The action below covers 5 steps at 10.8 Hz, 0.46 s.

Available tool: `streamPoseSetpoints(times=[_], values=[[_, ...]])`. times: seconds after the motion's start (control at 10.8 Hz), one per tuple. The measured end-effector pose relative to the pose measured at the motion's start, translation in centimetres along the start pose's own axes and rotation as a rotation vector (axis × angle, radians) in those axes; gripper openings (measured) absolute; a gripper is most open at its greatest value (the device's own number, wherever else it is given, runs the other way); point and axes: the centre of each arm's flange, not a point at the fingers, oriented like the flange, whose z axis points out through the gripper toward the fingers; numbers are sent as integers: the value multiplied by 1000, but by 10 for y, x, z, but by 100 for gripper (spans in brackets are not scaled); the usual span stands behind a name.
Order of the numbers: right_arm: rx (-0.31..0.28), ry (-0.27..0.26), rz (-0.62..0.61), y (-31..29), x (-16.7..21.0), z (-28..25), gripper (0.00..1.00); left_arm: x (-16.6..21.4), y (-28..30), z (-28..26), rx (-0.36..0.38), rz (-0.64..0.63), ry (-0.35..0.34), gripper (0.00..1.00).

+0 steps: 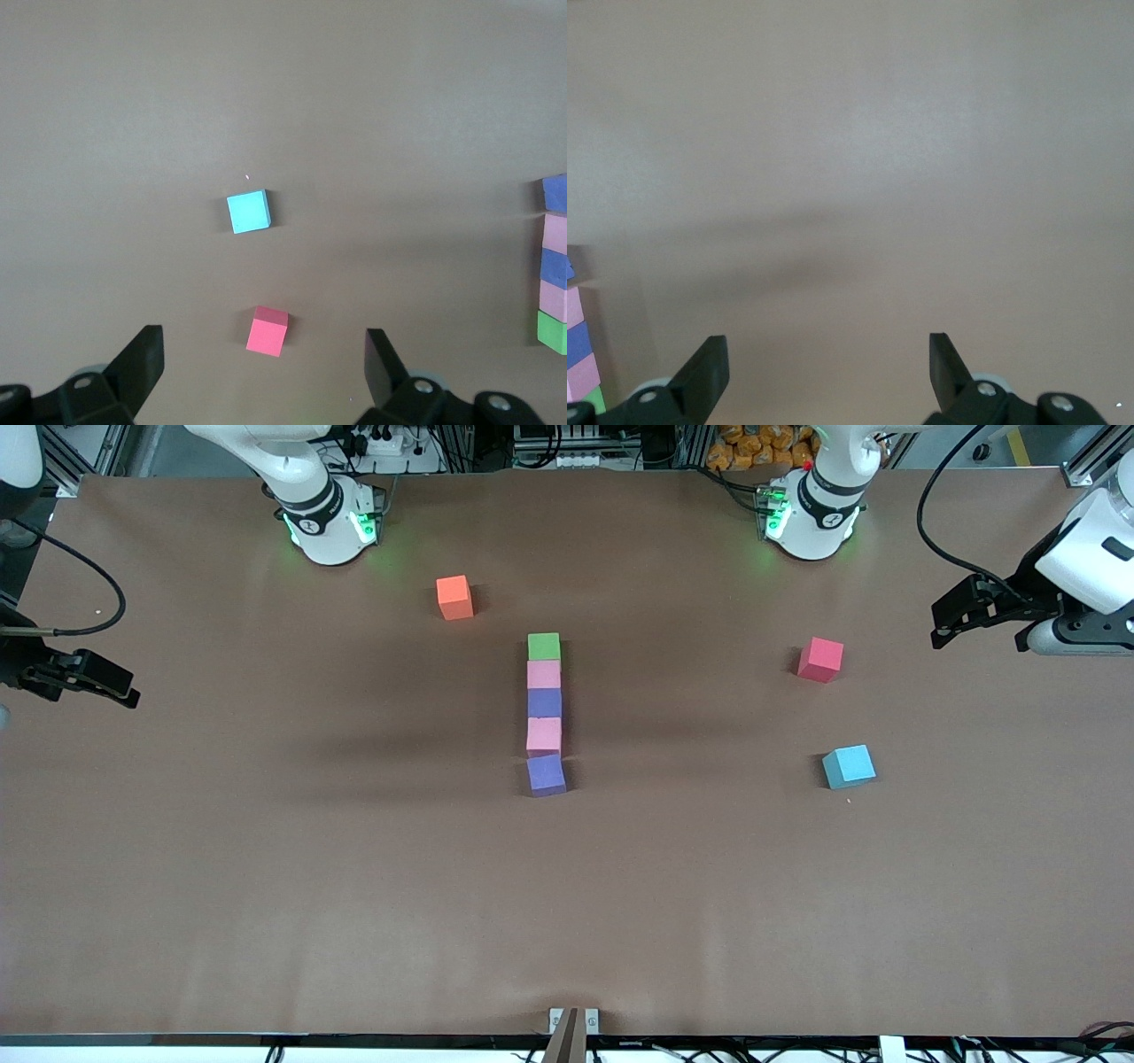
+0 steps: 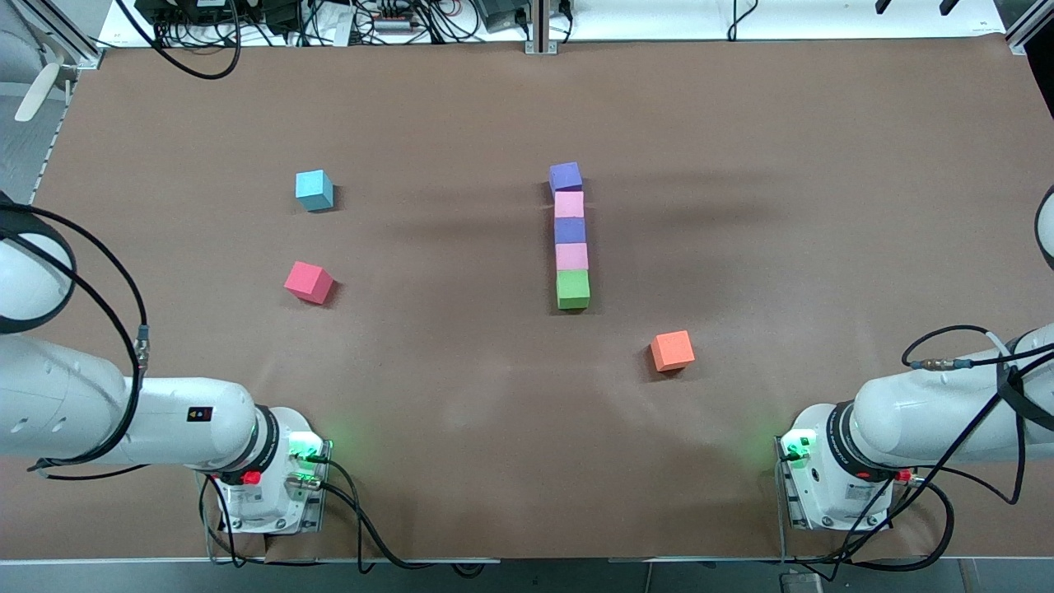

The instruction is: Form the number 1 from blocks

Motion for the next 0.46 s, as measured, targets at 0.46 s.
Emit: streamPoseSetpoints(times=[0.46], values=[[0,-2,0,0,0,1,100,-3,3,-3,-17,3,-8,100]])
